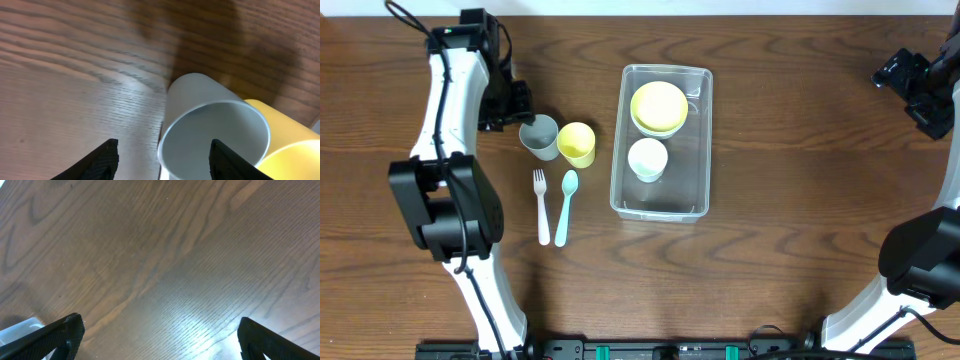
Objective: Pack container
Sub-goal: 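Move the left gripper to the grey cup, grasp and lift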
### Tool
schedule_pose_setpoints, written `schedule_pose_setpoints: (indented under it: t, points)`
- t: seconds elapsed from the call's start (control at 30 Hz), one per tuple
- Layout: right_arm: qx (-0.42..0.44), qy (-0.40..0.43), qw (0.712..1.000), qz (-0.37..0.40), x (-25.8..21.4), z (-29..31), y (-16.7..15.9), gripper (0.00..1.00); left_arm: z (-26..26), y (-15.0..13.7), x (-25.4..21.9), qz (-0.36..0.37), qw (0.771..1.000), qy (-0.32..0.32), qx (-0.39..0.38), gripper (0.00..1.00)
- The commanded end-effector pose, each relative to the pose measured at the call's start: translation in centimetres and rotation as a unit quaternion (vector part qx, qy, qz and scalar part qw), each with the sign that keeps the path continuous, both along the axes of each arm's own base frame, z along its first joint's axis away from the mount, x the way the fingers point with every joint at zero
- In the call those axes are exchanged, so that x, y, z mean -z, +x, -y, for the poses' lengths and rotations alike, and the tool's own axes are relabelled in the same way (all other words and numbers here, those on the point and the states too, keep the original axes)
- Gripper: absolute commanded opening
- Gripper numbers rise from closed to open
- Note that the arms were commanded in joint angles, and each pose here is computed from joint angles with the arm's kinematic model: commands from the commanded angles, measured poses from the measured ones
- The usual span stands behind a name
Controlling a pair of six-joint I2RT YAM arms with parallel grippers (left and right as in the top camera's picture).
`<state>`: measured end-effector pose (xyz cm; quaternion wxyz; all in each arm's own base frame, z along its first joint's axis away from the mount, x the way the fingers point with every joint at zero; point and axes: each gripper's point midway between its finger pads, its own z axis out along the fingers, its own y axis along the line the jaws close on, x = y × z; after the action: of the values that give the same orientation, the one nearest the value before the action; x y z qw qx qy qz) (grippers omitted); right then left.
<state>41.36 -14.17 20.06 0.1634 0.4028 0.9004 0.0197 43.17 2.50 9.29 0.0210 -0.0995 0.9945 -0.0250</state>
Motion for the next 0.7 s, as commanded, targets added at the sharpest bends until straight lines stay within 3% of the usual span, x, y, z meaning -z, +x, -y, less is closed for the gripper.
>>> schedule_pose_setpoints:
  t: [0.0, 0.1, 0.2, 0.5, 0.57, 0.67]
  points:
    - [0.007, 0.004, 1.000, -0.004, 0.4, 0.2, -0.1, 0.99, 0.4, -0.1, 0.6, -0.010, 1.000, -0.009, -0.005, 0.60]
    - [0.008, 0.004, 1.000, -0.004, 0.4, 0.2, -0.1, 0.99, 0.4, -0.5, 2.4, -0.034, 0.999, -0.011, -0.002, 0.60]
    - [0.007, 0.004, 1.000, -0.004, 0.4, 0.2, -0.1, 0.99, 0.4, -0.9, 3.6, -0.053, 0.999, -0.012, -0.002, 0.40]
    - [0.008, 0.004, 1.000, -0.004, 0.4, 0.2, -0.1, 0.99, 0.3, 0.2, 3.5, -0.029, 1.000, -0.010, 0.006, 0.19]
    - [0.007, 0.004, 1.000, -0.004, 0.4, 0.2, -0.1, 0.99, 0.2, 0.2, 3.2, -0.028, 1.000, -0.008, 0.008, 0.06]
    - [0.007, 0.004, 1.000, -0.004, 0.4, 0.2, -0.1, 0.99, -0.8, 0.9, 0.7, -0.006, 1.000, 0.020, 0.005, 0.06]
